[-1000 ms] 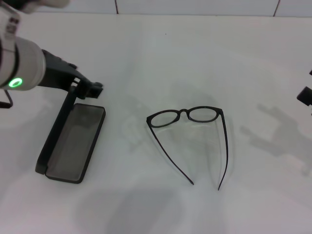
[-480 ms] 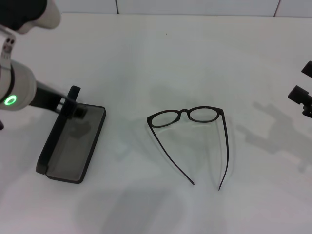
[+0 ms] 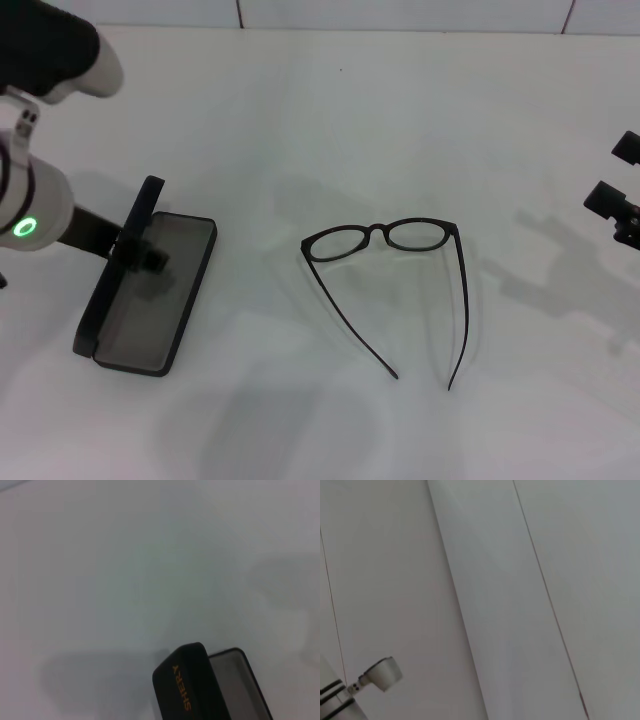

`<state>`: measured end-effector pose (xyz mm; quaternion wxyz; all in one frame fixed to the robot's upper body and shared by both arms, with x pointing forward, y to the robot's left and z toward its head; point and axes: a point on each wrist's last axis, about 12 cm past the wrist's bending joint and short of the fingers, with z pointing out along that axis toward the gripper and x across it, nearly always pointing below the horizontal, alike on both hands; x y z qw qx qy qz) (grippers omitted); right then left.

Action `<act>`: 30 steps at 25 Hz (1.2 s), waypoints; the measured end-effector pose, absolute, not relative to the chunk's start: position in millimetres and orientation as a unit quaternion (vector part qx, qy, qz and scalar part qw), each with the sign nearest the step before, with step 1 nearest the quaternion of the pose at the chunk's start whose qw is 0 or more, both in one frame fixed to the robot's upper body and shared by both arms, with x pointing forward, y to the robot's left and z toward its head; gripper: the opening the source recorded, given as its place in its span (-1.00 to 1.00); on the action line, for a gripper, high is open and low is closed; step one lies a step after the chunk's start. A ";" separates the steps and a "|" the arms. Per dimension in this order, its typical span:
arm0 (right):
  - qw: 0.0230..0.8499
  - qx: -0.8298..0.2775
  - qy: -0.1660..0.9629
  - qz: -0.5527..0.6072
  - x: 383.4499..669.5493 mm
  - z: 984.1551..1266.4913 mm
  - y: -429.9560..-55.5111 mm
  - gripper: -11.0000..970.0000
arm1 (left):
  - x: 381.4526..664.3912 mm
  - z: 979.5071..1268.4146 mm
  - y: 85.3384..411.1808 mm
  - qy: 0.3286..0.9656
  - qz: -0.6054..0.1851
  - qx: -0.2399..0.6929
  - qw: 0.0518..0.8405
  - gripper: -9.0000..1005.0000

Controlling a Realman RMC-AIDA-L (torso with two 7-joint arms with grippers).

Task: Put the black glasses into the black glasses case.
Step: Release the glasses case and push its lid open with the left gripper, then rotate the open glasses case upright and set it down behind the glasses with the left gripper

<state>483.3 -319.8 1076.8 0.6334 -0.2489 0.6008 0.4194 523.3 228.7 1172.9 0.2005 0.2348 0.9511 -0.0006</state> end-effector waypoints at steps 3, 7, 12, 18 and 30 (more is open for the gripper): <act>0.633 -0.248 0.601 0.420 483.1 1076.6 -319.5 0.71 | 526.7 1165.7 227.3 0.951 0.000 0.245 0.190 0.09; 0.633 -0.246 0.602 0.421 481.3 1075.1 -318.8 0.70 | 529.7 1163.4 224.8 0.949 0.000 0.254 0.185 0.06; 0.632 -0.243 0.603 0.421 479.3 1073.7 -318.9 0.69 | 530.1 1163.4 224.3 0.948 0.000 0.258 0.186 0.02; 0.632 -0.243 0.603 0.422 478.8 1073.4 -318.2 0.69 | 529.3 1162.5 225.2 0.948 0.000 0.258 0.185 -0.37; 0.633 -0.245 0.600 0.423 480.7 1074.8 -317.1 0.67 | 530.2 1173.8 222.2 0.937 0.003 0.276 0.214 -0.58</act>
